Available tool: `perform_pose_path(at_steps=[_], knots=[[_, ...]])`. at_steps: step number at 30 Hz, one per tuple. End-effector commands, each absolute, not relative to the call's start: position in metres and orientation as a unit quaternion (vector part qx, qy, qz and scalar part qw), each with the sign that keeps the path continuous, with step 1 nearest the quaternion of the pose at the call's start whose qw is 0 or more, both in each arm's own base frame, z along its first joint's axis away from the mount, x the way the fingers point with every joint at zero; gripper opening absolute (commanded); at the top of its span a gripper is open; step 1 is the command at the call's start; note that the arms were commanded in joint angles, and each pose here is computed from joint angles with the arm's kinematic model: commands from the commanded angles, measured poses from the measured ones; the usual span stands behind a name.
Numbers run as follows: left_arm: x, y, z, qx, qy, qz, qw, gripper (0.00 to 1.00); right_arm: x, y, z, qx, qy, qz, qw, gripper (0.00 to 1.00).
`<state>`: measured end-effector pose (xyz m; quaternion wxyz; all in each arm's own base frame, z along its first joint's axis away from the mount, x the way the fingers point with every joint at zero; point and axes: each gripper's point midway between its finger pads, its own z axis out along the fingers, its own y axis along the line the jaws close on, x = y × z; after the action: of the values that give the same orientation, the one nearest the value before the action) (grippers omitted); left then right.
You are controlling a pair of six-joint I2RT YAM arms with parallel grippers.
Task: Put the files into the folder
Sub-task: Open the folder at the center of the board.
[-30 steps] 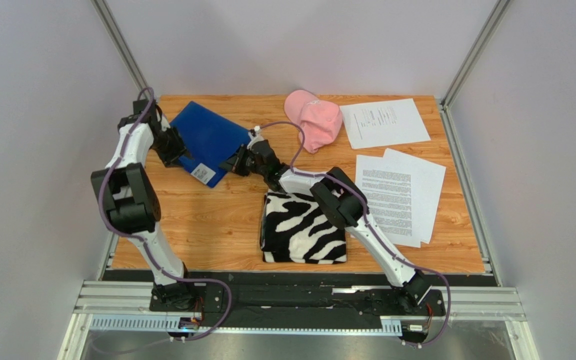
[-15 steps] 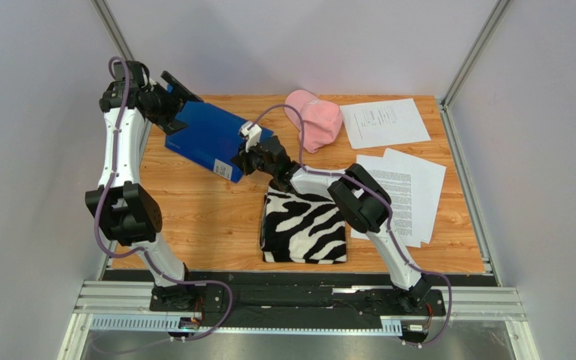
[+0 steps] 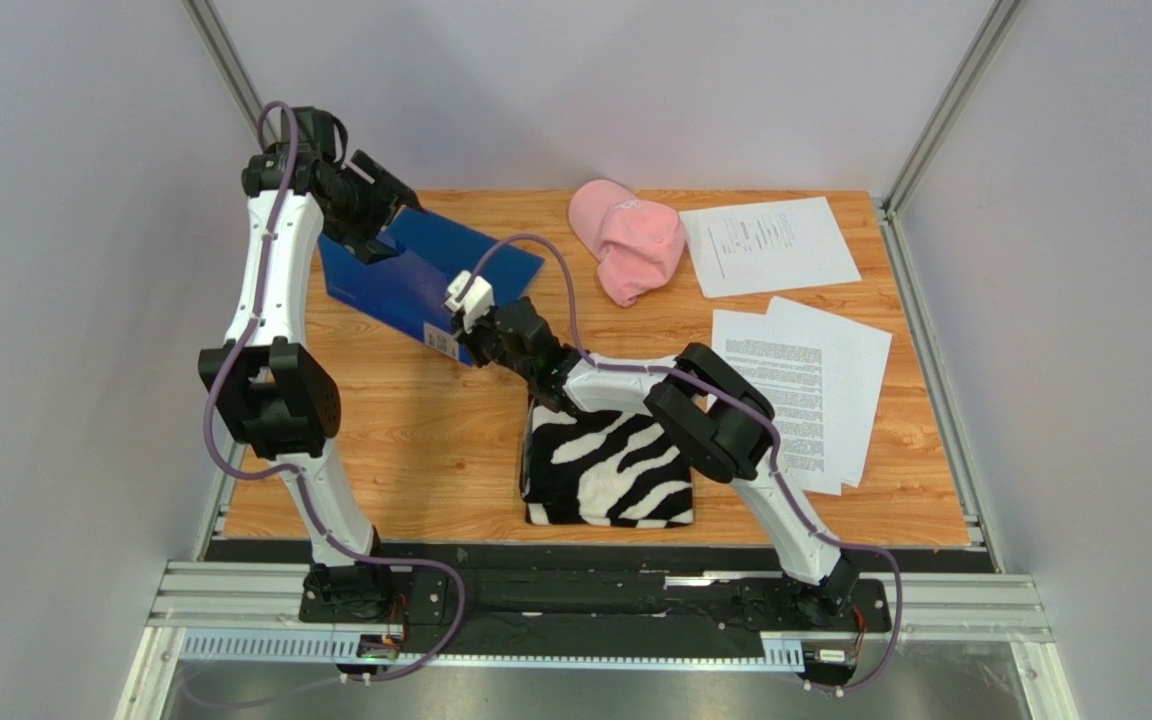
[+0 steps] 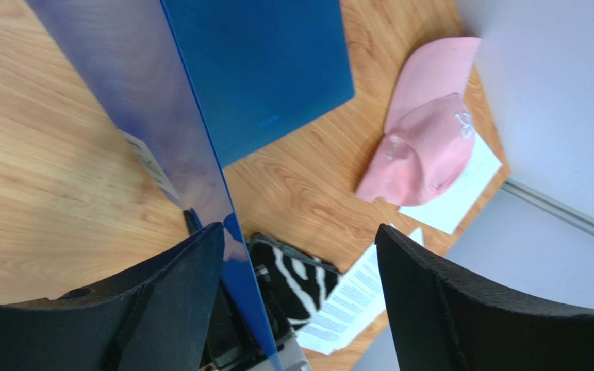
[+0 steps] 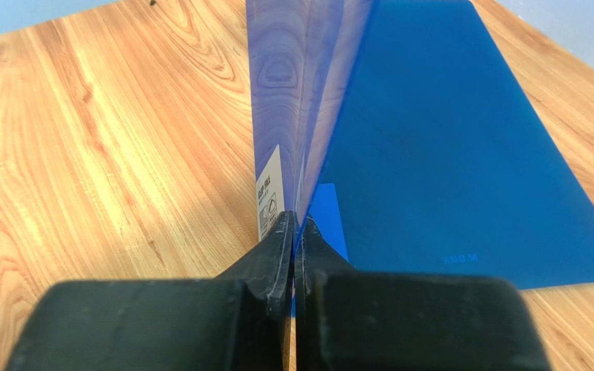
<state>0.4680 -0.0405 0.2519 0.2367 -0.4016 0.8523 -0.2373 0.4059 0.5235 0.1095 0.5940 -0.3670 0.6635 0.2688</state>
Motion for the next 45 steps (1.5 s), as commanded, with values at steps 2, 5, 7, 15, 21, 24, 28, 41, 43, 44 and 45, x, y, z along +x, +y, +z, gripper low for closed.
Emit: perform_pose_path(at_steps=[2,5,7,15,21,24,28,41,43,44,45], knots=[[0.445,-0.022,0.246,-0.353,0.888,-0.148,0.254,0.77,0.41,0.517,0.144,-0.365,0.642,0.216,0.639,0.03],[0.431,-0.021,0.235,-0.325,0.901,-0.133,0.255,0.68,0.406,0.519,0.148,-0.368,0.638,0.203,0.645,0.04],[0.424,-0.02,0.23,-0.312,0.905,-0.131,0.259,0.61,0.4,0.522,0.149,-0.377,0.632,0.194,0.648,0.05],[0.39,0.011,0.229,-0.224,0.93,-0.034,0.289,0.0,0.37,0.509,0.169,-0.334,0.674,0.242,0.613,0.54],[0.357,0.032,0.209,-0.143,0.951,0.034,0.271,0.0,0.321,0.481,0.231,-0.295,0.692,0.401,0.522,0.77],[0.339,0.043,0.194,-0.122,0.962,0.073,0.233,0.0,0.34,0.473,0.24,-0.268,0.714,0.416,0.495,0.78],[0.331,0.048,0.191,-0.111,0.962,0.083,0.234,0.0,0.386,0.485,0.21,-0.243,0.761,0.395,0.453,0.75],[0.337,0.096,0.192,-0.099,0.953,0.195,0.208,0.0,0.451,0.482,0.096,-0.203,0.847,0.353,0.343,0.63],[0.342,0.102,0.194,-0.097,0.951,0.21,0.207,0.0,0.45,0.483,0.086,-0.206,0.847,0.354,0.338,0.64],[0.347,0.104,0.194,-0.094,0.951,0.213,0.204,0.0,0.45,0.482,0.083,-0.207,0.848,0.353,0.336,0.64],[0.35,0.104,0.194,-0.094,0.95,0.215,0.205,0.0,0.45,0.482,0.075,-0.207,0.851,0.35,0.332,0.65]])
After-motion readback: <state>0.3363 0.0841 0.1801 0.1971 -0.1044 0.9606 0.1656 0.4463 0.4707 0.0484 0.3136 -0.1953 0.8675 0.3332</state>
